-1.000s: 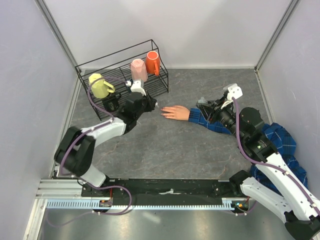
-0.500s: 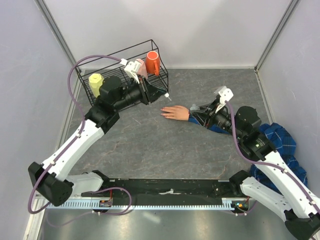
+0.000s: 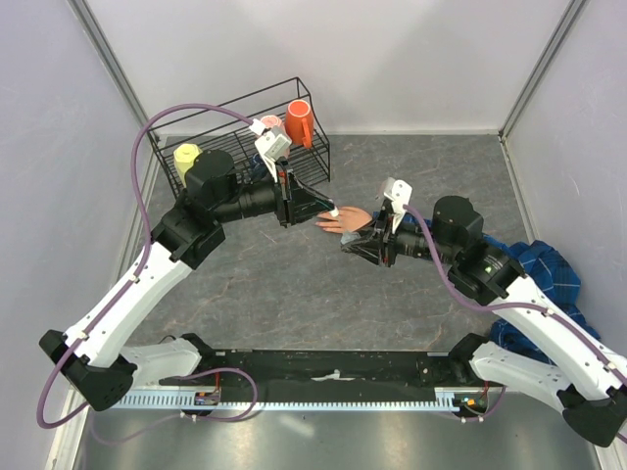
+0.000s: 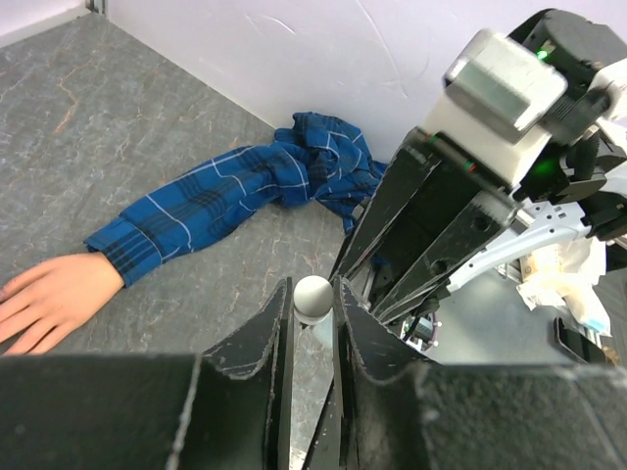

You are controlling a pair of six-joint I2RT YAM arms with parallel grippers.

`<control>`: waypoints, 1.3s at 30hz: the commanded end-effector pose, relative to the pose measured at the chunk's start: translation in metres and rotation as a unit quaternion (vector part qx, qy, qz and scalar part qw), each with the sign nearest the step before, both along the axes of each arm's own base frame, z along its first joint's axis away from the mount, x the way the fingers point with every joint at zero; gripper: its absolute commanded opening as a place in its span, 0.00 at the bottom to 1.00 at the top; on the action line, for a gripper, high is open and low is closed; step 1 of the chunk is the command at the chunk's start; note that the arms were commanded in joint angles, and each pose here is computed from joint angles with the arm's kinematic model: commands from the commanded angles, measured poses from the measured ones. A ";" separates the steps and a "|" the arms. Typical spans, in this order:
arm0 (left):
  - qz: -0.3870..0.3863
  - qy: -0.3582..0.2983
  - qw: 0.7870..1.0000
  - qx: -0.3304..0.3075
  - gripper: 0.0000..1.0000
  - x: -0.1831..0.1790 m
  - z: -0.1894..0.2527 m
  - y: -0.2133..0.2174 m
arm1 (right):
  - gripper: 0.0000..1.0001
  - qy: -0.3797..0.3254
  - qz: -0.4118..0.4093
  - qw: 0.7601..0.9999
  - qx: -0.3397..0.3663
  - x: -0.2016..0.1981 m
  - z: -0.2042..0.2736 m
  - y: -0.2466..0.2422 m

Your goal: Paint the nails

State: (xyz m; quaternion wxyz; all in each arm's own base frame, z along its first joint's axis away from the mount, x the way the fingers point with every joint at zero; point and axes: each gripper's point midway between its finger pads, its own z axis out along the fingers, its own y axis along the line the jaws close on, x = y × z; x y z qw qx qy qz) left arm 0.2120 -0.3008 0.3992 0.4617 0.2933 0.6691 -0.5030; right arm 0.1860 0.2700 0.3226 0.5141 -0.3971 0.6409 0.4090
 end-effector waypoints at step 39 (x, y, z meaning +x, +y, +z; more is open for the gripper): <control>-0.045 0.012 0.999 -0.018 0.02 -0.015 0.000 -0.015 | 0.00 -0.050 0.002 0.999 0.014 -0.005 0.024 -0.002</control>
